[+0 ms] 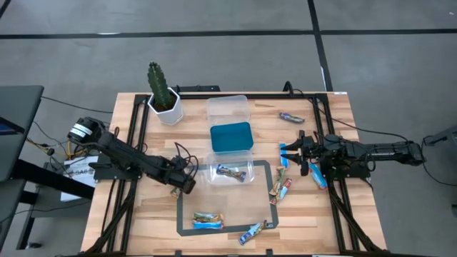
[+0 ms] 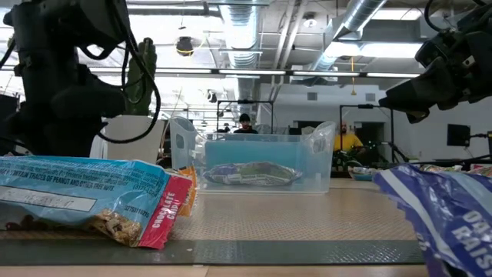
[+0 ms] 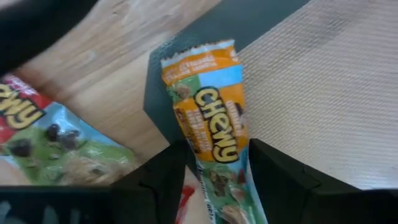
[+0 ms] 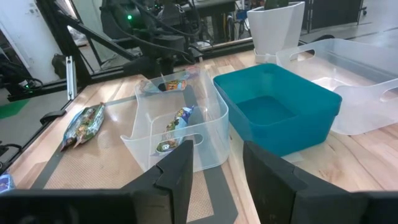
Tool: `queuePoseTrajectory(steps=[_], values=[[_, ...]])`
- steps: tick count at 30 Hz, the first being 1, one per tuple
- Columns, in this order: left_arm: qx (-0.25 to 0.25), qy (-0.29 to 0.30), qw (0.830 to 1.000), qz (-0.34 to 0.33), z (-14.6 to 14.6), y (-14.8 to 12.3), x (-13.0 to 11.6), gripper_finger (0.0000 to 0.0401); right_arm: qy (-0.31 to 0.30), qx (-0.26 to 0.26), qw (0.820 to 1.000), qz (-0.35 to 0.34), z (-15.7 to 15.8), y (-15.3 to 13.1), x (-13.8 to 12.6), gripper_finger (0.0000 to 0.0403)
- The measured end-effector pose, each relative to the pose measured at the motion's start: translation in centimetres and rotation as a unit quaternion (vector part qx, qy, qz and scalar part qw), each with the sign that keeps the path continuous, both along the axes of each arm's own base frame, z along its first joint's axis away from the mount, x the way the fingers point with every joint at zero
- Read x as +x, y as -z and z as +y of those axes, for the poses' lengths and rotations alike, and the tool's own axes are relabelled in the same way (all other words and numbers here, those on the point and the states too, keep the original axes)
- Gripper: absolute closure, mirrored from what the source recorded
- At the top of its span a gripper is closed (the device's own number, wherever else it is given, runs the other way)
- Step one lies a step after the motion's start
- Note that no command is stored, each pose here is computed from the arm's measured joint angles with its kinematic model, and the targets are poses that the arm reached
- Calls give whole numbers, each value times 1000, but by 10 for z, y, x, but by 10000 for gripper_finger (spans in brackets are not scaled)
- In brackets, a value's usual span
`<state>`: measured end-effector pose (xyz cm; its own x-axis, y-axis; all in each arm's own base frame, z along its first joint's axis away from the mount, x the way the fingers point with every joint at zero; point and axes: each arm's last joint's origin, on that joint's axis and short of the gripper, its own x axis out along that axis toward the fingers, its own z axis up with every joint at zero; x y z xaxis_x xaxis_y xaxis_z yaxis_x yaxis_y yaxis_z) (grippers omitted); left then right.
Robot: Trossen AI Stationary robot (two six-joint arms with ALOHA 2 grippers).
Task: Pick and place Granola Bars by type
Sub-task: Put the yellow granola bar into the blue bin
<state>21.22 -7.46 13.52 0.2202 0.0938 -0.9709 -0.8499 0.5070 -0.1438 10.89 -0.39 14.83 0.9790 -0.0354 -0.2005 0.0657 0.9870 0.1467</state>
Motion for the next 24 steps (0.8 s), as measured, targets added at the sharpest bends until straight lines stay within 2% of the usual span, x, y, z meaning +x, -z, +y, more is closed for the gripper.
queuePoseTrajectory(steps=[24], values=[[13, 29, 999, 5, 0, 5, 3, 303, 0, 0, 1000, 0, 0, 0, 0, 269]])
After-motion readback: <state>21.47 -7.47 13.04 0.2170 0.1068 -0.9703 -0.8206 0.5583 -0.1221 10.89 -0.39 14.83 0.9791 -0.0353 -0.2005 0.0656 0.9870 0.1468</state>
